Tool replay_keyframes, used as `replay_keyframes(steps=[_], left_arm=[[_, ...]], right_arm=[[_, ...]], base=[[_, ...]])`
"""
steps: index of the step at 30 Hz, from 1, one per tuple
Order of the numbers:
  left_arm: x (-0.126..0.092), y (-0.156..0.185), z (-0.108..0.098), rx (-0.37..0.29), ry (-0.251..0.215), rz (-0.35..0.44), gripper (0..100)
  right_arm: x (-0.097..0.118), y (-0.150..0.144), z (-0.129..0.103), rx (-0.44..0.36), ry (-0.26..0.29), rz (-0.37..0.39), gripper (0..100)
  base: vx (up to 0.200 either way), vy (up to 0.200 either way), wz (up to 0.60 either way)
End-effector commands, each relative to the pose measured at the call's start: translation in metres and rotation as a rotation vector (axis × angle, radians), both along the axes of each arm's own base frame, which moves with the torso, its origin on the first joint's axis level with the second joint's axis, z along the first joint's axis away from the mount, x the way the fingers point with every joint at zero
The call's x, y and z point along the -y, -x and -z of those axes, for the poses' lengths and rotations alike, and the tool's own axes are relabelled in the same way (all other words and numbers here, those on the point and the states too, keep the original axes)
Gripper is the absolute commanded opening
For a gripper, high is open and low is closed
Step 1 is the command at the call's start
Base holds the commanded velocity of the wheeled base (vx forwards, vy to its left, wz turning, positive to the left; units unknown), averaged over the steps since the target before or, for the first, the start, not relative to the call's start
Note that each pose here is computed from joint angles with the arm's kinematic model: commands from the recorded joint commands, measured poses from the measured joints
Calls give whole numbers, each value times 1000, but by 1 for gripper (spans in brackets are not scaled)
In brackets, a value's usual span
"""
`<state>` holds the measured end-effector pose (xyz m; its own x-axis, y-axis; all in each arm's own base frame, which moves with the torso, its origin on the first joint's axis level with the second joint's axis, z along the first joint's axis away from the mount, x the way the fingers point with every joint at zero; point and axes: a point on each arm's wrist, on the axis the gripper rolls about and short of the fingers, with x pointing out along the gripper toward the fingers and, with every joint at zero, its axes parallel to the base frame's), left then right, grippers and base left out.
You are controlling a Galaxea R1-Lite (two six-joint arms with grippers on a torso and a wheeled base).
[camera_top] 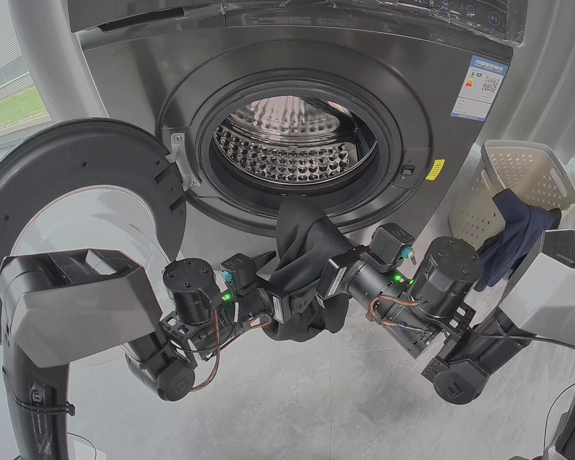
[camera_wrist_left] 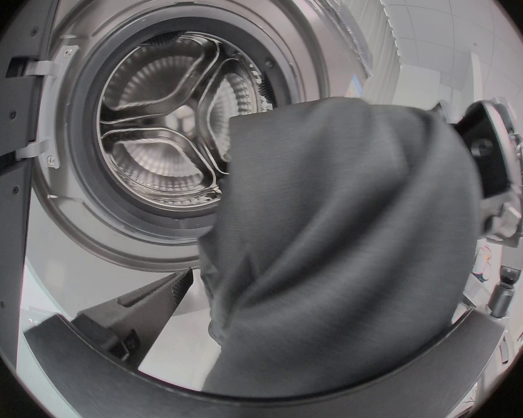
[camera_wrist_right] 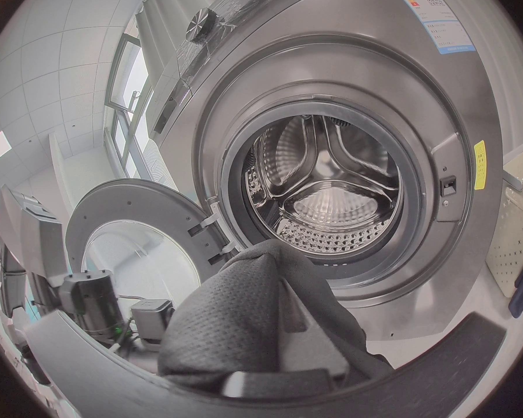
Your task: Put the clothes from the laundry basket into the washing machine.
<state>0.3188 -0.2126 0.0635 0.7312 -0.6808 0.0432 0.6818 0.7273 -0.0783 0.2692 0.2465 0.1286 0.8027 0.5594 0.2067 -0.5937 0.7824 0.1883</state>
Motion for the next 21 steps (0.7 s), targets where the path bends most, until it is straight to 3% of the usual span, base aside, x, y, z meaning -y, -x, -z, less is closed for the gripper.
replay_keyframes(steps=[1,17,18,21], left_arm=[[-1,-18,15,-5,2,-53,100],[13,-17,19,-3,9,-25,100],[13,-17,20,-4,8,-24,0],[18,-18,20,0,15,-16,0]], right_arm=[[-3,12,-3,-7,-7,-19,0],[-8,21,-5,-11,-15,-42,0],[-8,21,-5,-13,-16,-41,0],[-8,21,-4,-16,-19,-42,0]], base=[[0,0,0],[0,0,0],[0,0,0],[0,0,0]])
